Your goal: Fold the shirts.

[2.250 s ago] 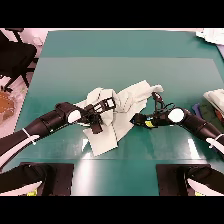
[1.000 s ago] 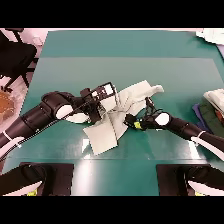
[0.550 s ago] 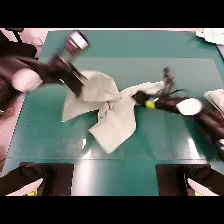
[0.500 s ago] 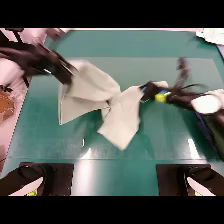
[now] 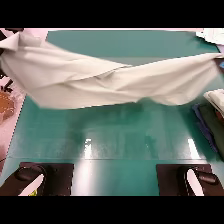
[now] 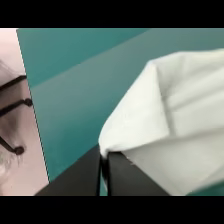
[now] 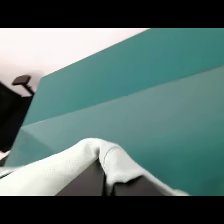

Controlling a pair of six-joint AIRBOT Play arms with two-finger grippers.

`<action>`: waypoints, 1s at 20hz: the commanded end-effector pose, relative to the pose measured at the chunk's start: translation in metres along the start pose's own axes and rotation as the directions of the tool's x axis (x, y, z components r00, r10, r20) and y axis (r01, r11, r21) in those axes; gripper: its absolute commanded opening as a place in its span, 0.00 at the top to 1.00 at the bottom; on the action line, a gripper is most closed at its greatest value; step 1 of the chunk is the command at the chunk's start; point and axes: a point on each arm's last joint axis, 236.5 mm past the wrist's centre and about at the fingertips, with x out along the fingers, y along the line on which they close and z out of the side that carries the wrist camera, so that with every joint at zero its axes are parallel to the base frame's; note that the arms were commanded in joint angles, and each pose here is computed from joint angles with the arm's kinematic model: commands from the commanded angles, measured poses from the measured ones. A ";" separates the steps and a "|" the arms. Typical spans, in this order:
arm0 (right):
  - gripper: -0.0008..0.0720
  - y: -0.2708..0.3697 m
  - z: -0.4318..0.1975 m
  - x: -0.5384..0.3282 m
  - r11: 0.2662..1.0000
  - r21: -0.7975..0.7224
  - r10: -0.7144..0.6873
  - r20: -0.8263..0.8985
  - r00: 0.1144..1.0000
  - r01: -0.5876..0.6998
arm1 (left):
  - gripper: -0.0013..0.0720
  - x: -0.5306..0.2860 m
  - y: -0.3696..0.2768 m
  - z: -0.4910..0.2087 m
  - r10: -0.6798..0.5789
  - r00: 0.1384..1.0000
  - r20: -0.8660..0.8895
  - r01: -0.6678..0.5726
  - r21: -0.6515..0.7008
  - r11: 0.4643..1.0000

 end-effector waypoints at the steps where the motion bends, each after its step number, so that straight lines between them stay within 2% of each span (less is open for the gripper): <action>1: 0.96 0.004 0.006 -0.040 0.991 -0.109 -0.069 0.041 0.997 0.073 | 0.95 -0.039 -0.008 -0.019 -0.034 0.999 -0.023 0.032 -0.054 0.998; 4: 0.96 0.031 0.018 -0.065 0.973 -0.222 -0.037 0.122 0.992 0.064 | 0.95 -0.055 -0.034 -0.016 -0.141 0.990 0.015 0.142 -0.099 0.985; 7: 0.96 0.052 0.027 -0.085 0.947 -0.313 -0.004 0.199 0.980 0.068 | 0.95 -0.061 -0.071 -0.012 -0.296 0.955 0.030 0.297 -0.111 0.948; 9: 0.96 0.051 0.022 -0.083 0.949 -0.309 -0.004 0.186 0.983 0.062 | 0.95 -0.048 -0.078 -0.018 -0.326 0.945 -0.006 0.322 -0.122 0.939; 15: 0.96 -0.026 -0.035 -0.010 0.992 -0.118 -0.046 -0.058 0.997 0.039 | 0.95 0.057 -0.105 -0.087 -0.371 0.902 -0.220 0.329 -0.206 0.922; 20: 0.96 -0.104 -0.105 0.048 0.993 0.066 -0.077 -0.295 0.952 0.101 | 0.95 0.150 -0.111 -0.152 -0.309 0.897 -0.317 0.249 -0.216 0.944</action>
